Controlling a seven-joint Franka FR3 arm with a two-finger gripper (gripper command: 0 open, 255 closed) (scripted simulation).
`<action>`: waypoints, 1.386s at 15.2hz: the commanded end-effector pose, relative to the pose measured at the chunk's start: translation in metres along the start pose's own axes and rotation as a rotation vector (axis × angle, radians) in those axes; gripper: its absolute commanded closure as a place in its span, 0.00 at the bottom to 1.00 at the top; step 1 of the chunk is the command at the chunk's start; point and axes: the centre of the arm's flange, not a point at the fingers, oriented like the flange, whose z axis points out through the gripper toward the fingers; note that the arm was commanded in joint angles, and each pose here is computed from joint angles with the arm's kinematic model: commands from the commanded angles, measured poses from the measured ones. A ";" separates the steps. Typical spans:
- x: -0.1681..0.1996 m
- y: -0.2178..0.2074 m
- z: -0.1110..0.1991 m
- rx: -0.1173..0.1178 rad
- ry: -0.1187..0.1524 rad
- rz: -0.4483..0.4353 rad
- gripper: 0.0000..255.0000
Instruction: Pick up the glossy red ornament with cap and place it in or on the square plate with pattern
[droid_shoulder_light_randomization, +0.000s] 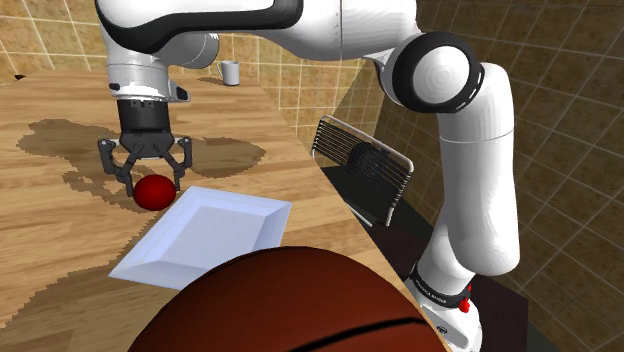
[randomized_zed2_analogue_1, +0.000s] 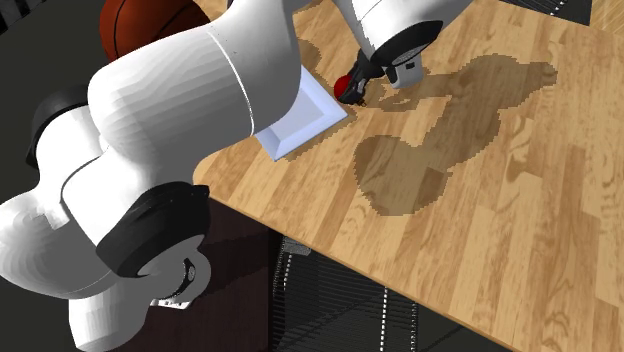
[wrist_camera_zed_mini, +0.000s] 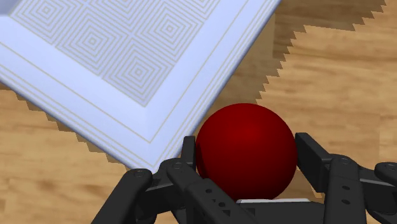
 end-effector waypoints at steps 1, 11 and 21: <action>0.003 0.002 0.005 -0.010 -0.005 0.004 1.00; -0.006 -0.001 -0.016 -0.009 -0.005 0.004 1.00; -0.026 -0.006 -0.065 -0.009 -0.005 0.004 1.00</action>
